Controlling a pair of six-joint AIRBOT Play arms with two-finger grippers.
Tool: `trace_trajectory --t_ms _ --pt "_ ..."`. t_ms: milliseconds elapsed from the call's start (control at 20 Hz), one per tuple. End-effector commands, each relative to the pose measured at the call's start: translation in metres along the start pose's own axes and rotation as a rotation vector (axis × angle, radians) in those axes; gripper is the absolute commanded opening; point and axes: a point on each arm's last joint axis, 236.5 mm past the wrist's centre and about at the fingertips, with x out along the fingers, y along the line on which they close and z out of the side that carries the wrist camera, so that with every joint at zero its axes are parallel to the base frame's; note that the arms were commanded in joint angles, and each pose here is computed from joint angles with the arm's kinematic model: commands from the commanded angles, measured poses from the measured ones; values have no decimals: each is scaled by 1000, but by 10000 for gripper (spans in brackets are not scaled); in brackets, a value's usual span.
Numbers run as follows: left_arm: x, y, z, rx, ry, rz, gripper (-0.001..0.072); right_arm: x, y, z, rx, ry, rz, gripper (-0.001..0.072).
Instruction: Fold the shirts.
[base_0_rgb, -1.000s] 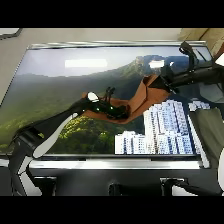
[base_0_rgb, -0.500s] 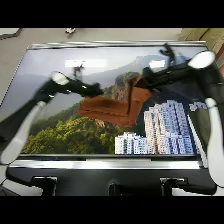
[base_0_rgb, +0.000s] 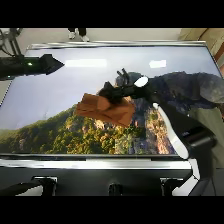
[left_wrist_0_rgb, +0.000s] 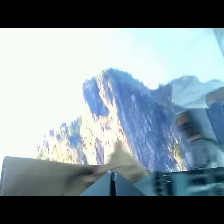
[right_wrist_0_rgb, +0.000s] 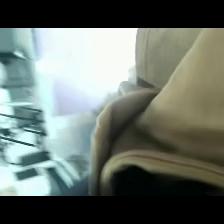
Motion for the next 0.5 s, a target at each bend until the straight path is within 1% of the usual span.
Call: trace_trajectory --t_ms 0,100,150,200,250,350,400,450 --pt "-11 -16 1 42 -17 -7 37 23 5 6 100 -13 127 641" --pt "-3 -10 -11 64 16 12 37 0 9 9 62 18 151 641" --pt "0 -4 -17 63 33 27 37 -16 4 11 39 35 131 640" --pt "2 2 -22 62 47 41 37 -35 -6 12 12 58 93 640" --pt "4 9 -28 62 63 59 37 -58 -24 16 1 70 19 639" --pt "6 25 -38 84 96 112 37 -111 -80 22 2 81 -227 639" --pt "5 32 -41 100 114 140 37 -143 -121 20 41 94 -400 637" --pt "3 36 -44 110 129 156 37 -171 -155 13 102 118 -550 614"
